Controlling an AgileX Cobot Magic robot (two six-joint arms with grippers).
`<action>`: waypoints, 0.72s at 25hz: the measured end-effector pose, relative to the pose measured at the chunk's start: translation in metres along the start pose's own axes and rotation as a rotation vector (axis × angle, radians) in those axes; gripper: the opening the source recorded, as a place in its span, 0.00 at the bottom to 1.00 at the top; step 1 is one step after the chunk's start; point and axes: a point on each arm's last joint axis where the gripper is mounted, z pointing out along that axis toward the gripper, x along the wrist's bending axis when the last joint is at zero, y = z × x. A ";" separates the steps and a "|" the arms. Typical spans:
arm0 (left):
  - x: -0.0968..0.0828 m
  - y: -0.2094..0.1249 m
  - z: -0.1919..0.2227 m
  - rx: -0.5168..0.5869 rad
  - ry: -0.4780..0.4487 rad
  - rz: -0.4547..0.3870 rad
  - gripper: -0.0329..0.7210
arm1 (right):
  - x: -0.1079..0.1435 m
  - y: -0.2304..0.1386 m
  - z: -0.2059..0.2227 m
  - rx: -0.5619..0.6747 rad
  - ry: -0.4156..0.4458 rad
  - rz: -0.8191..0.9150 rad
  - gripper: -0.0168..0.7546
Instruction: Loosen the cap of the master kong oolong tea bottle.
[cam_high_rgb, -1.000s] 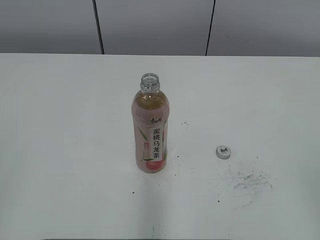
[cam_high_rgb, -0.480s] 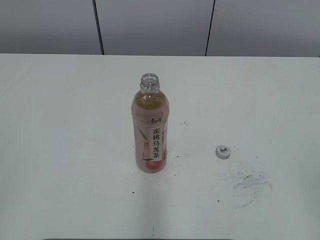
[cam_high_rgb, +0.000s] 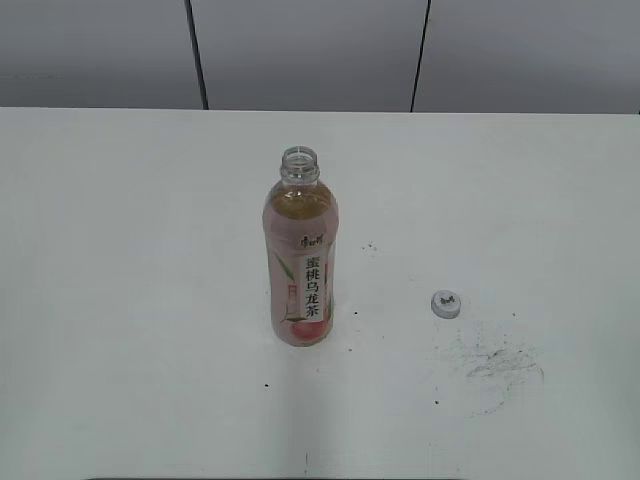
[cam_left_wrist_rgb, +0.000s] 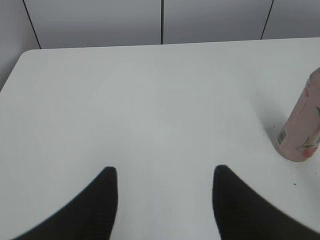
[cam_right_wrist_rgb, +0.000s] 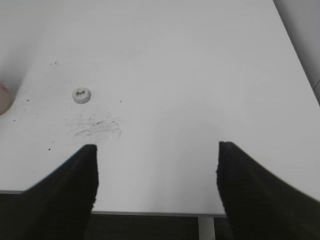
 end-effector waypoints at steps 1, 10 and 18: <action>0.000 0.000 0.000 0.000 0.000 0.000 0.53 | 0.000 0.000 0.000 0.001 -0.001 0.000 0.74; 0.000 0.000 0.000 0.000 0.000 0.000 0.48 | -0.003 -0.001 0.000 0.005 -0.028 -0.015 0.74; 0.000 0.000 0.000 0.000 0.000 0.000 0.45 | -0.003 -0.001 0.000 0.006 -0.032 -0.016 0.74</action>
